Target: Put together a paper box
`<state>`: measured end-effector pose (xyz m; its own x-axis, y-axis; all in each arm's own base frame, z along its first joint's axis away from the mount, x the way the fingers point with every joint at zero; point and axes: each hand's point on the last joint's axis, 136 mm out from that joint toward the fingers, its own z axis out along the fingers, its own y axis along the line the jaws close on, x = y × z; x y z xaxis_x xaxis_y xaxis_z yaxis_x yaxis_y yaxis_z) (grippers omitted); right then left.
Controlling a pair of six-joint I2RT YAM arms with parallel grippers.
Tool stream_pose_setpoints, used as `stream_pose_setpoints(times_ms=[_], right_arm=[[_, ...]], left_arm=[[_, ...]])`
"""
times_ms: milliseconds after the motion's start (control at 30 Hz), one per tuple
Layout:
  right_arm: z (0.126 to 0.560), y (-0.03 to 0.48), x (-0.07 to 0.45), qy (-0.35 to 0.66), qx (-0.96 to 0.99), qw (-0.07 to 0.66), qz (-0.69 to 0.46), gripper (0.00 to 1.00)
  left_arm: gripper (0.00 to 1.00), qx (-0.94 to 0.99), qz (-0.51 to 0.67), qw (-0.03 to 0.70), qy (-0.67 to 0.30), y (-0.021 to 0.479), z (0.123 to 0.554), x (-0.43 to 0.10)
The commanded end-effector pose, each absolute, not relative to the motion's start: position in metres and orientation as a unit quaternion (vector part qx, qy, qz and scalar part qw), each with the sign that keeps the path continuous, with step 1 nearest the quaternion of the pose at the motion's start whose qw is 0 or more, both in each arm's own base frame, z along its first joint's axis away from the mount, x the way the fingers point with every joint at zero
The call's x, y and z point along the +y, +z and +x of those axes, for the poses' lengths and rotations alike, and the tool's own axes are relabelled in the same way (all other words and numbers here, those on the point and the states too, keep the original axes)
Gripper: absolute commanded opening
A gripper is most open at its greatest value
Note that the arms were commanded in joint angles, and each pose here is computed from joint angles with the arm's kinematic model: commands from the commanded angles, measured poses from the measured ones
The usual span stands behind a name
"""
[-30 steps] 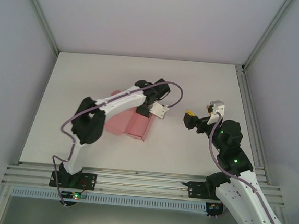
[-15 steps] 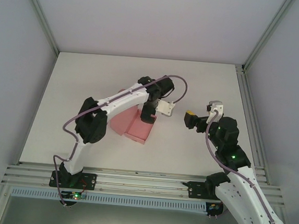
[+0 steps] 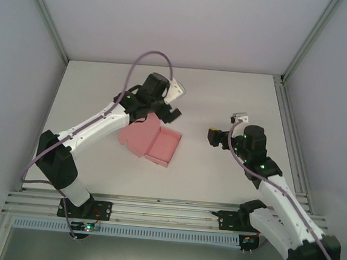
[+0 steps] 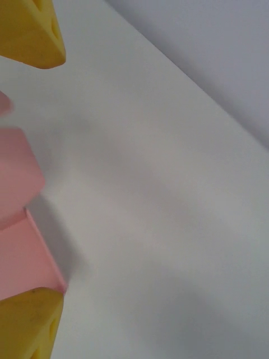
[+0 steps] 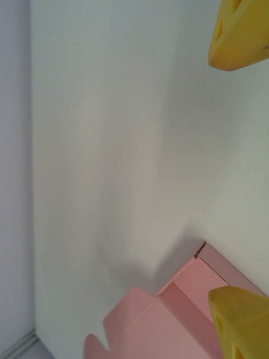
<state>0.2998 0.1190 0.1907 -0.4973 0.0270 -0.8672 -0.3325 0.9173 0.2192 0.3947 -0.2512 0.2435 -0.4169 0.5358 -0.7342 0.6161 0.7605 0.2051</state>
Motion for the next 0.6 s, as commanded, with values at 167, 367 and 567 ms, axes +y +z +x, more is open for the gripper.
stream_pose_setpoints(times_ms=[167, 367, 567], right_arm=[[0.329, 0.223, 0.204, 0.248, 0.813, 0.452, -0.270, 0.95], [0.332, 0.211, 0.289, 0.285, 0.759, 0.352, -0.469, 0.93], [0.371, 0.191, 0.337, 0.335, 0.746, 0.257, -0.514, 0.96]], left_arm=[[1.00, 0.914, -0.047, 0.397, -0.070, 0.246, 0.373, -0.115], [1.00, 0.916, -0.086, 0.383, -0.076, 0.231, 0.327, -0.087], [1.00, 0.928, -0.088, 0.353, -0.082, 0.207, 0.304, -0.084]])
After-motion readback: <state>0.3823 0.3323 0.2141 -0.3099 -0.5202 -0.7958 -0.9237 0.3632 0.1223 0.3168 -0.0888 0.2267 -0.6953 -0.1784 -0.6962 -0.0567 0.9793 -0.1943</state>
